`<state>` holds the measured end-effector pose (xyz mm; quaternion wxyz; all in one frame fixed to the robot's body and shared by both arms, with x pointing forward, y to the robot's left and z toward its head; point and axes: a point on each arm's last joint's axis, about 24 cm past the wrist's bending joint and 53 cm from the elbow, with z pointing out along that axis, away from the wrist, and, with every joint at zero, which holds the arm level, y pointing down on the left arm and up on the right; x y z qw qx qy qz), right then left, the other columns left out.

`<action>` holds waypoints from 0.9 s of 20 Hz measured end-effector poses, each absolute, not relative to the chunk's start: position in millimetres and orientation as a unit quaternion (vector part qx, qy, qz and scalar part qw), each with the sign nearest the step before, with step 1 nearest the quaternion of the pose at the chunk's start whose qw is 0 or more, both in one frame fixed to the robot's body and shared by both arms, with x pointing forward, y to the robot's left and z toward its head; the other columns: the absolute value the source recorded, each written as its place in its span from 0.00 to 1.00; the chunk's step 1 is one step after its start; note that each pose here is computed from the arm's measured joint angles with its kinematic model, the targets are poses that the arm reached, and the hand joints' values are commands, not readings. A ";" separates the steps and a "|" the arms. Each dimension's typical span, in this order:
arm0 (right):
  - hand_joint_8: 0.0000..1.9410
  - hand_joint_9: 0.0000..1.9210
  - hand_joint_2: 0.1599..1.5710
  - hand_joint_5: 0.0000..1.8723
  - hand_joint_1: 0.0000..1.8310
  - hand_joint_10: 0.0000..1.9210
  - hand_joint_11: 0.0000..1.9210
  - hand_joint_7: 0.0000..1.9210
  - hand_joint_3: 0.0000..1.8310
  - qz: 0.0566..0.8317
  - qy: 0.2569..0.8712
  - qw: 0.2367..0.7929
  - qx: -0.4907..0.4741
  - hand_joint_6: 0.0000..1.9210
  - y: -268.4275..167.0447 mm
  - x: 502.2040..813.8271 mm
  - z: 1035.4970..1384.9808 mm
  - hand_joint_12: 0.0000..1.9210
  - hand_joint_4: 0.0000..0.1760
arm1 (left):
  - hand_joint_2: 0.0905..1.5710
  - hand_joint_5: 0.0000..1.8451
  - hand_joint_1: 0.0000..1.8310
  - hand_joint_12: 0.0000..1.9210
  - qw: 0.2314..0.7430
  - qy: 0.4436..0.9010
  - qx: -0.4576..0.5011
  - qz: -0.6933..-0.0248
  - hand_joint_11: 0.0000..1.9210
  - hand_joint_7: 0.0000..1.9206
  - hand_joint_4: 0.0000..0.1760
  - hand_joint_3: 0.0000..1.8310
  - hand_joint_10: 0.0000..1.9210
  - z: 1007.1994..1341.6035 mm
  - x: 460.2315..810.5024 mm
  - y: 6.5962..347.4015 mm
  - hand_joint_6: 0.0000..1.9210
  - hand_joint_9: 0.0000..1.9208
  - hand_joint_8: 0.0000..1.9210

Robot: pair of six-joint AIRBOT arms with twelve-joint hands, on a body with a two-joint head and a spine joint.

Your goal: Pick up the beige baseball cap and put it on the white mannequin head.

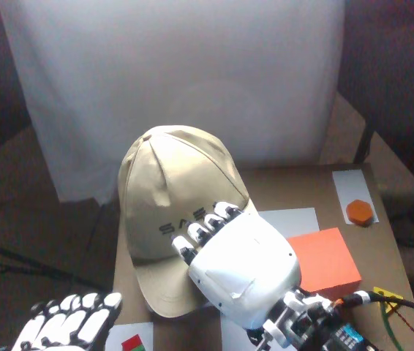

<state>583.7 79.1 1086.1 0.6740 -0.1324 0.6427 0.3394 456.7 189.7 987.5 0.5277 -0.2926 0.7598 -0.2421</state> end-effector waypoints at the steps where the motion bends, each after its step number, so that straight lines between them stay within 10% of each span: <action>1: 0.65 0.42 0.74 0.38 0.73 0.75 0.34 0.40 0.00 0.336 0.644 0.674 -0.133 0.66 78.1 582.4 1084.4 0.75 0.00 | 0.72 0.09 0.00 0.24 0.527 0.760 -0.287 -0.249 0.00 0.08 0.25 0.00 0.00 988.0 460.0 184.8 0.00 0.05 0.00; 2: 0.40 0.35 0.75 0.40 0.63 0.52 0.28 0.36 0.00 0.331 0.649 0.672 -0.135 0.67 76.2 580.4 1080.6 0.74 0.00 | 0.72 0.09 0.00 0.24 0.528 0.758 -0.286 -0.257 0.00 0.08 0.24 0.00 0.00 989.4 463.3 179.0 0.00 0.05 0.00; 3: 0.16 0.33 0.70 0.35 0.59 0.32 0.23 0.39 0.00 0.326 0.650 0.674 -0.135 0.35 73.1 579.2 1079.7 0.71 0.00 | 0.72 0.09 0.00 0.24 0.527 0.757 -0.285 -0.262 0.00 0.08 0.23 0.00 0.00 988.9 465.7 174.4 0.00 0.05 0.00; 5: 0.04 0.33 0.67 0.37 0.55 0.18 0.19 0.39 0.00 0.319 0.652 0.674 -0.137 0.07 68.8 576.3 1075.9 0.69 0.00 | 0.72 0.09 0.00 0.24 0.526 0.756 -0.288 -0.261 0.00 0.08 0.24 0.00 0.00 986.3 468.3 173.1 0.00 0.05 0.00; 11: 0.00 0.22 0.58 0.24 0.44 0.00 0.03 0.24 0.00 0.295 0.712 0.626 -0.121 0.00 53.8 570.6 1038.4 0.60 0.00 | 0.72 0.09 0.00 0.25 0.533 0.750 -0.296 -0.256 0.00 0.08 0.24 0.00 0.00 987.5 473.8 178.2 0.00 0.06 0.00; 14: 0.00 0.10 0.55 0.10 0.32 0.00 0.00 0.09 0.00 0.283 0.730 0.612 -0.113 0.00 44.7 570.1 1026.7 0.40 0.40 | 0.72 0.09 0.00 0.25 0.545 0.742 -0.296 -0.254 0.00 0.08 0.24 0.00 0.00 1000.4 477.8 180.9 0.00 0.06 0.00; 18: 0.00 0.03 0.51 0.04 0.27 0.00 0.00 0.02 0.00 0.293 0.737 0.598 -0.115 0.00 43.3 561.0 1037.0 0.19 0.51 | 0.72 0.09 0.00 0.25 0.560 0.736 -0.284 -0.254 0.00 0.08 0.24 0.00 0.00 1019.5 486.0 174.2 0.00 0.06 0.00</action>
